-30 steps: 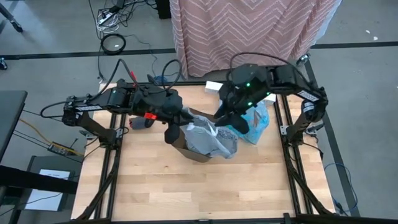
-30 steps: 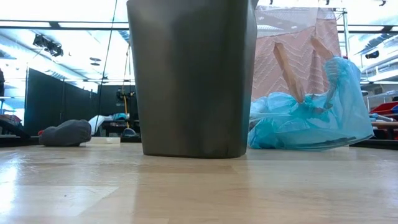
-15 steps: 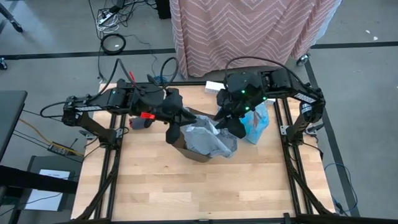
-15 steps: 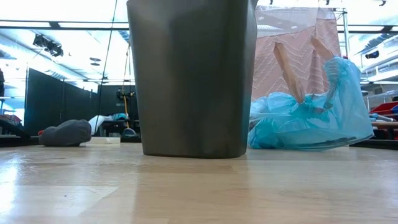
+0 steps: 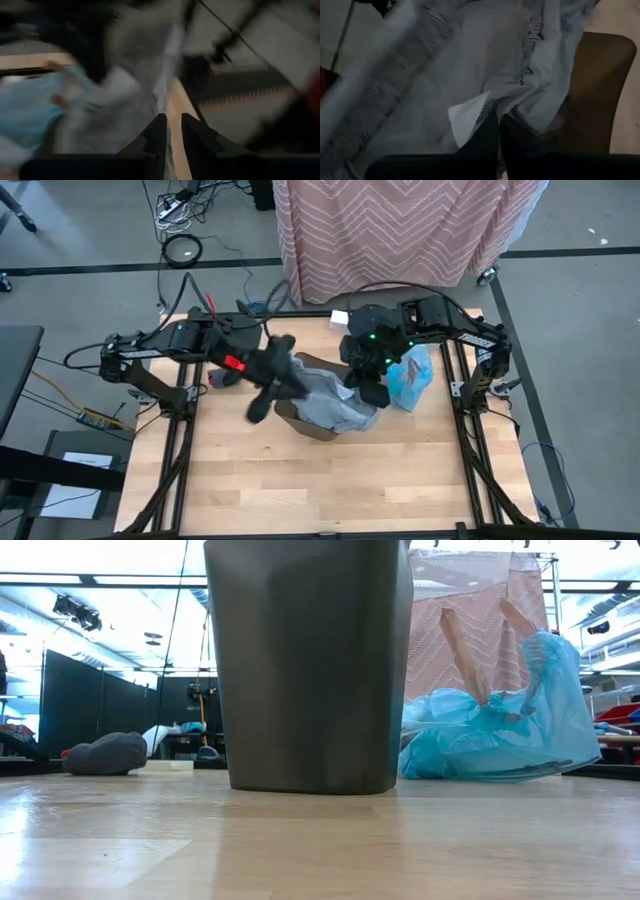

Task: Place trash/remove bag and relplace
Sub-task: Put the gray trash bag into the black trash bin

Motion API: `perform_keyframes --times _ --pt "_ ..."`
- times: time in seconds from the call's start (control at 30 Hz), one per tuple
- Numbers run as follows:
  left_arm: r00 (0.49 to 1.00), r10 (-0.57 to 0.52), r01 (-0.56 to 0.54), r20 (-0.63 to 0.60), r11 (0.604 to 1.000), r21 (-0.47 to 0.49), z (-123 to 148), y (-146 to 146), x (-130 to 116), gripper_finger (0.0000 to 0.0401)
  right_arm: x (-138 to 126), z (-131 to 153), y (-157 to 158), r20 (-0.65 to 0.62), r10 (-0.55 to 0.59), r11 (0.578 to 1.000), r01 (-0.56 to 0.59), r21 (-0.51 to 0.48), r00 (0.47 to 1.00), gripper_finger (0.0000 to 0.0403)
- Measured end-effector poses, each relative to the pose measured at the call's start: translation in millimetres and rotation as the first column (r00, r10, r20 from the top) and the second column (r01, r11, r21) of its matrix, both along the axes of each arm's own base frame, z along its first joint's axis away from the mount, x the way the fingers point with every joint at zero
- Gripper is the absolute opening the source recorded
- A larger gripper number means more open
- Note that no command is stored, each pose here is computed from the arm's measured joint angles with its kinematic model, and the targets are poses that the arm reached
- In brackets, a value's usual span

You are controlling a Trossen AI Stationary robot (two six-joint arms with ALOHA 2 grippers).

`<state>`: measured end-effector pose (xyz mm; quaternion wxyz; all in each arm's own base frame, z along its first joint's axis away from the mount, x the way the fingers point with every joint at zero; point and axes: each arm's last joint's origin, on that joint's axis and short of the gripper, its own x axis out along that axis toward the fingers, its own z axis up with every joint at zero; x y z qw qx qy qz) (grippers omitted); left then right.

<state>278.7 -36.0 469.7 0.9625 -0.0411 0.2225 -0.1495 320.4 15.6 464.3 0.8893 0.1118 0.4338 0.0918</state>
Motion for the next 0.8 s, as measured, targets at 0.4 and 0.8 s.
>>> perform_keyframes --times 0.4,0.8 --pt "1.000 -0.005 0.007 -0.007 0.937 0.348 26.2 3.7 -33.1 0.0069 0.6 -0.5 -5.3 0.003 -0.012 1.000 0.012 -0.025 1.000 0.0001" --pt "0.985 -0.031 0.091 -0.170 0.929 0.359 14.1 4.3 -42.8 0.0161 1.1 -0.7 -5.8 0.007 0.006 1.000 -0.005 -0.025 1.000 0.0000"
